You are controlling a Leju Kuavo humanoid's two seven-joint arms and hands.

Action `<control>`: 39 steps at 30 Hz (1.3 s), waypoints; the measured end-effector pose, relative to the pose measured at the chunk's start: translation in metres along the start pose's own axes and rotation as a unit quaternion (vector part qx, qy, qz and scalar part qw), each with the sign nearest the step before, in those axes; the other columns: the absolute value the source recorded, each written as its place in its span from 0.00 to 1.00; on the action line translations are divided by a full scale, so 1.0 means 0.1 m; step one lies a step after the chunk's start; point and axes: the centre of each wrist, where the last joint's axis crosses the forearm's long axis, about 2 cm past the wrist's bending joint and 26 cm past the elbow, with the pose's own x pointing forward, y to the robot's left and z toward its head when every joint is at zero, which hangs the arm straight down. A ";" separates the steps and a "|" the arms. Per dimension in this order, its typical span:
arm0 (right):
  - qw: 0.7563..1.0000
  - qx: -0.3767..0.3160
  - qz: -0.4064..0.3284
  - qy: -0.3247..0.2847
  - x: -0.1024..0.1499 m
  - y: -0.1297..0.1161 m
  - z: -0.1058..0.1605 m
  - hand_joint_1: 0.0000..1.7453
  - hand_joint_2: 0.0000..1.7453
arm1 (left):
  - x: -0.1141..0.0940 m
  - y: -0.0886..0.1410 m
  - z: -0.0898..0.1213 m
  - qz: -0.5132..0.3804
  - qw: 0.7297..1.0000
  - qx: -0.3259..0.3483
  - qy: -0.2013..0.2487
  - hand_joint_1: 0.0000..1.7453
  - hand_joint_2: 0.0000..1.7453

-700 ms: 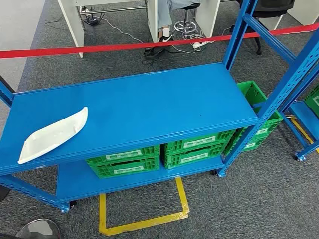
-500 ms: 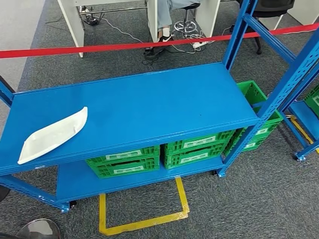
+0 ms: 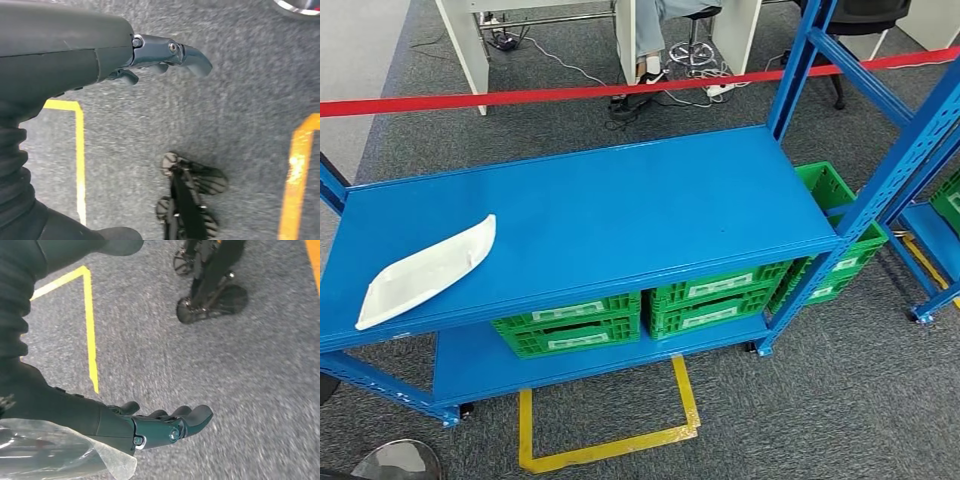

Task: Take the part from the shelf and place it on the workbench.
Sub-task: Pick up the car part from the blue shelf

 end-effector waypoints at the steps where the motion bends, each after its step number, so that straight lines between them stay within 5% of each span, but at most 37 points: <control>1: 1.000 -0.003 -0.002 -0.004 0.01 -0.01 0.01 0.00 1.00 | 0.02 0.01 0.00 0.004 1.000 0.003 -0.007 0.00 1.00; 15: 0.998 -0.020 -0.030 -0.054 0.17 -0.08 0.21 0.00 1.00 | 0.30 0.07 0.09 0.058 0.991 0.016 -0.117 0.00 1.00; 19: 0.997 -0.025 -0.032 -0.063 0.19 -0.05 0.26 0.00 1.00 | 0.51 0.03 0.14 0.067 0.984 0.004 -0.167 0.00 0.00; 22: 0.997 -0.028 -0.029 -0.068 0.19 -0.03 0.30 0.00 1.00 | 0.70 0.01 0.19 0.068 0.975 -0.007 -0.211 0.00 0.00; 26: 0.997 -0.031 -0.023 -0.072 0.19 0.00 0.36 0.00 1.00 | 0.98 0.00 0.27 0.064 0.960 -0.018 -0.273 0.00 1.00; 39: 0.997 -0.035 0.000 -0.065 0.16 0.09 0.53 0.00 1.00 | 1.91 0.06 0.77 0.005 0.862 -0.010 -0.508 0.00 1.00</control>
